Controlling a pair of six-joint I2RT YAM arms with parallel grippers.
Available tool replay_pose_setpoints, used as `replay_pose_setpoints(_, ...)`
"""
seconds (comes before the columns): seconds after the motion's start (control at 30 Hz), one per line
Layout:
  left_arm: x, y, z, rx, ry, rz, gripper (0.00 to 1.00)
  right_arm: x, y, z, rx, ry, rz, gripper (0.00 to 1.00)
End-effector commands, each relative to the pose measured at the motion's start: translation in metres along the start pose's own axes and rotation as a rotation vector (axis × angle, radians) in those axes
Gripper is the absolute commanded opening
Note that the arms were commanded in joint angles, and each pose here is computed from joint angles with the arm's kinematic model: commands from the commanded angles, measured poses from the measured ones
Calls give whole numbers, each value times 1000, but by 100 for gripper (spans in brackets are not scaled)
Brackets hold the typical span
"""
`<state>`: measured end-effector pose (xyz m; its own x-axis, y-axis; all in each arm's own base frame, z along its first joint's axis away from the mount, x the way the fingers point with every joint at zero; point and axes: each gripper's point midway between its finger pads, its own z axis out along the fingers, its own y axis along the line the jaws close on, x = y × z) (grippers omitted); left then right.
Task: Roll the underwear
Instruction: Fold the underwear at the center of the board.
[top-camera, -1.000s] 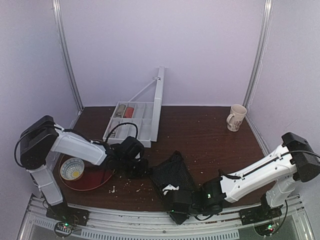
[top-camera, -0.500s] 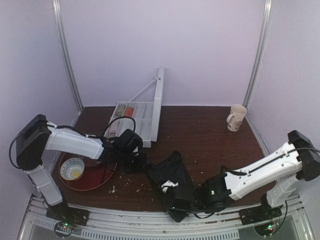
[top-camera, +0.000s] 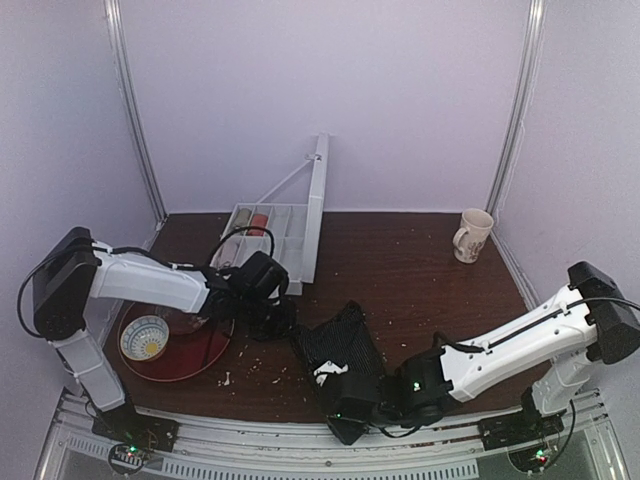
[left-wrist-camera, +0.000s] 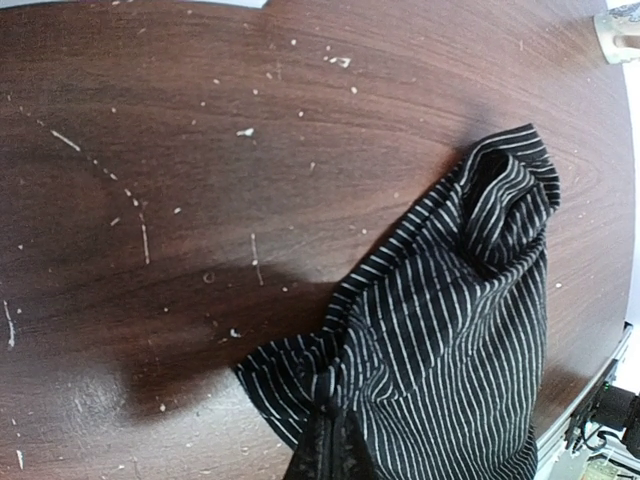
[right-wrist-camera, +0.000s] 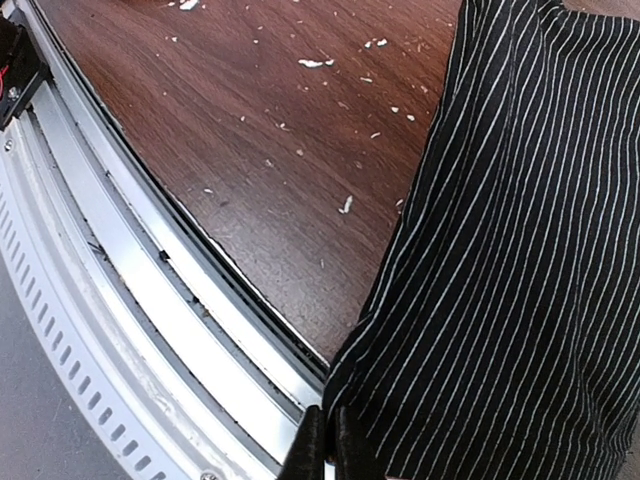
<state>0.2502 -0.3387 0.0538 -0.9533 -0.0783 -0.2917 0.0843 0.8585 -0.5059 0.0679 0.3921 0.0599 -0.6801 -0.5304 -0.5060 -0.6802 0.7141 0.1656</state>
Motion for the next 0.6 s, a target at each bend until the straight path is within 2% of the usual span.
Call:
replay_pose_setpoints(0.0,1,12,7,-32,2,8,0,4,-3,11,16,11,-3,0)
replay_pose_setpoints(0.3,10,24,22,-52,27,4,0,11,-11,24,54,24,0,0)
replay_pose_setpoints(0.4,10,22,22,-42,28,5,0,11,-13,24,67,25,-1,4)
replay_pose_setpoints(0.47,9,19,19,-34,26,8,5,10,-11,23,62,21,-2,8)
replay_pose_setpoints(0.57,4,14,10,-31,17,14,15,4,-11,16,59,3,-1,20)
